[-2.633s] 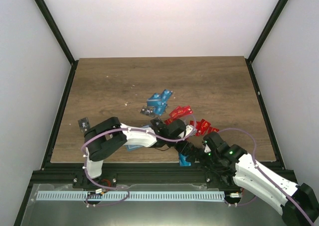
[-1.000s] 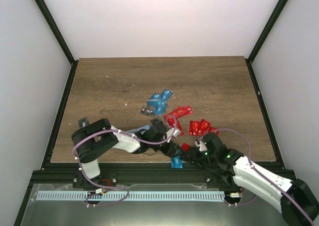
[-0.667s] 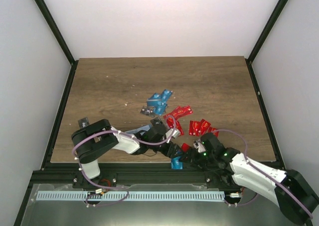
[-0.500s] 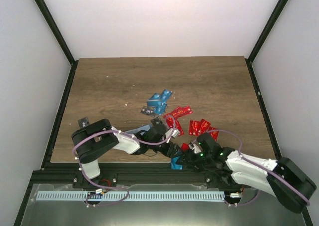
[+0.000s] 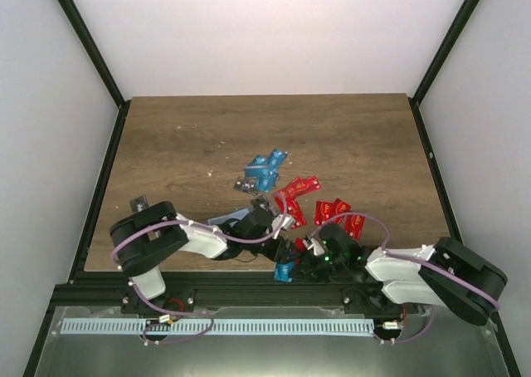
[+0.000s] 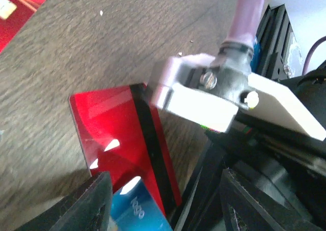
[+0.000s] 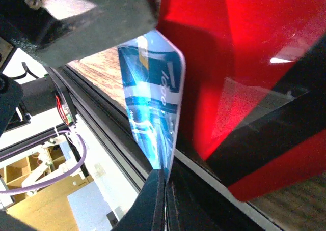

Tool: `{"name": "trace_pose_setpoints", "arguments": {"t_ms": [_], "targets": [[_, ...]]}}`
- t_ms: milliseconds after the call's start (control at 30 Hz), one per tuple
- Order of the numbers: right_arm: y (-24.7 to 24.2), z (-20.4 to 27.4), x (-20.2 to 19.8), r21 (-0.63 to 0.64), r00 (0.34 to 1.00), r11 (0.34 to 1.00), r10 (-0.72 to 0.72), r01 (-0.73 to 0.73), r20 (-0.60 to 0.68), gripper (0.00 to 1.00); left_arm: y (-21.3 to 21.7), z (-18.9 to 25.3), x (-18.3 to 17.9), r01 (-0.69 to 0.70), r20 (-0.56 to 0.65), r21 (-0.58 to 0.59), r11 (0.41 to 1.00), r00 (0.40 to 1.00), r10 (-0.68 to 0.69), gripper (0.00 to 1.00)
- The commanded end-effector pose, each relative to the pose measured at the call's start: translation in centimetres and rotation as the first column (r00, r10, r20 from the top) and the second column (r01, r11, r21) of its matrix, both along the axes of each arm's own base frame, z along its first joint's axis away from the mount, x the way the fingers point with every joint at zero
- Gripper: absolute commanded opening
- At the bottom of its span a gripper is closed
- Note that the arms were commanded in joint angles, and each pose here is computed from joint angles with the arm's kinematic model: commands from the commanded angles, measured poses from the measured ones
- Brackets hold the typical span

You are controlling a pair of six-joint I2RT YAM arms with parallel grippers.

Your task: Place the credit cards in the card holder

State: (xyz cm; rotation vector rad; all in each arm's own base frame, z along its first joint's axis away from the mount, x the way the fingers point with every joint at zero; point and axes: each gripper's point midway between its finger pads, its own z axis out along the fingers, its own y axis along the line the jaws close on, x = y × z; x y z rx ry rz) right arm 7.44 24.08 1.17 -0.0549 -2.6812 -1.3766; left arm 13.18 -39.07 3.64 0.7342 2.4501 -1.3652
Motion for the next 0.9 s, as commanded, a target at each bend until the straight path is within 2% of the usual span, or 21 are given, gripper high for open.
{"name": "trace_pose_setpoints", "arguments": {"t_ms": [0,233,367,500,633,733,867], "targets": [[-1.3,-0.6,0.8,-0.111,0.998,0.992,-0.066,0.067,0.009,0.01,2.5,-0.1,-2.0,0.027,-0.057,0.115,0.993,0.998,-0.02,0.61],[0.9,6.5,3.7,0.031,0.97,0.999,-0.035,0.028,0.243,0.01,6.1,8.2,2.7,-0.136,0.145,0.073,0.988,0.982,0.125,0.77],[2.0,10.5,5.1,0.12,0.922,0.992,-0.022,-0.027,0.386,0.01,9.4,10.9,3.8,-0.219,0.195,0.054,0.974,0.959,0.205,0.8],[3.5,14.4,6.2,0.18,0.844,0.975,0.015,-0.132,0.536,0.01,11.1,13.5,3.3,-0.236,0.237,-0.004,0.972,0.944,0.23,0.8],[4.8,17.9,6.1,0.227,0.747,0.937,0.052,-0.266,0.663,0.01,12.2,15.9,2.2,-0.229,0.26,-0.076,0.971,0.935,0.241,0.76],[5.3,20.1,5.5,0.262,0.677,0.897,0.054,-0.355,0.734,0.01,13.0,17.8,1.4,-0.222,0.281,-0.15,0.963,0.925,0.257,0.72],[5.7,22.0,4.4,0.298,0.625,0.839,0.062,-0.455,0.778,0.01,13.4,18.8,0.5,-0.198,0.287,-0.197,0.96,0.925,0.249,0.65]]}}
